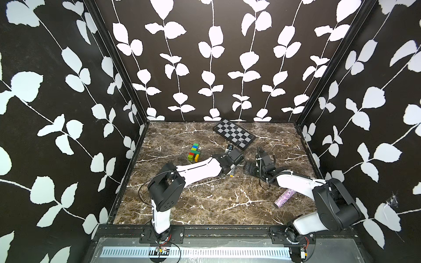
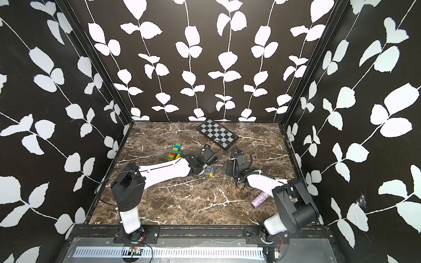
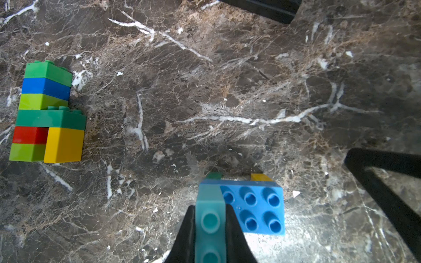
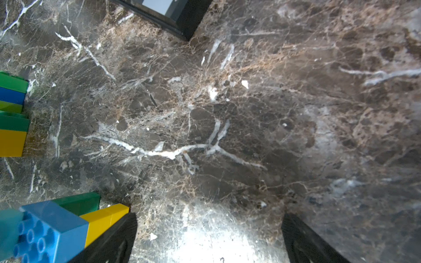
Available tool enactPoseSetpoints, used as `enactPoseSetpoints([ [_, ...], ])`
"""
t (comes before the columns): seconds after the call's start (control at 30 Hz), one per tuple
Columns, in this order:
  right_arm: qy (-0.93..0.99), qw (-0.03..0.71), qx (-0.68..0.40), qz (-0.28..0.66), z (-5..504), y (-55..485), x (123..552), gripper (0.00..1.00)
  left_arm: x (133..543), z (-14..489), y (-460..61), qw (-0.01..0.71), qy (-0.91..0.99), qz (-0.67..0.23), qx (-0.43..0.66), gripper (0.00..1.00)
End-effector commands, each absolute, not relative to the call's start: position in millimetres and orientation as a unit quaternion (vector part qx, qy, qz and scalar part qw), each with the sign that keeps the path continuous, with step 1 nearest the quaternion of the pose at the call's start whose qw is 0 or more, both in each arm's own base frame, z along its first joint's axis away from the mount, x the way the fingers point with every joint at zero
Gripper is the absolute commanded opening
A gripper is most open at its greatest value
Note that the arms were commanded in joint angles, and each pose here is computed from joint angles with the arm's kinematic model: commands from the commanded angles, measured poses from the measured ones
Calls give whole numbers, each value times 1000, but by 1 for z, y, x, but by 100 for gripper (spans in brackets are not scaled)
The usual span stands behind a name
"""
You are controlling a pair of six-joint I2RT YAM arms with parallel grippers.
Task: Assemble the letter h with lego
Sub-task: Assemble the lego brick with the lego brick.
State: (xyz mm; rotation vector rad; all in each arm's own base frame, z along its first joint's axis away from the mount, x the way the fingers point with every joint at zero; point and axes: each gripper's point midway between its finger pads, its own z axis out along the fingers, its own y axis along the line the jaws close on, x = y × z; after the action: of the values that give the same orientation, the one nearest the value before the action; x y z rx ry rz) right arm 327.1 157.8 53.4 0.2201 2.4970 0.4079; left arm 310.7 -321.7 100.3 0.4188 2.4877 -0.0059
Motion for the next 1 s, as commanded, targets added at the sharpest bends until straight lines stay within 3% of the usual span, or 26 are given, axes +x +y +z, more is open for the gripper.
enactPoseSetpoints([
  [0.0,932,312,83,162,62,162,337,98,303,85,-312,283,945,13,165,0],
  [0.97,931,312,75,174,62,167,337,97,298,87,-310,300,941,-37,152,0],
])
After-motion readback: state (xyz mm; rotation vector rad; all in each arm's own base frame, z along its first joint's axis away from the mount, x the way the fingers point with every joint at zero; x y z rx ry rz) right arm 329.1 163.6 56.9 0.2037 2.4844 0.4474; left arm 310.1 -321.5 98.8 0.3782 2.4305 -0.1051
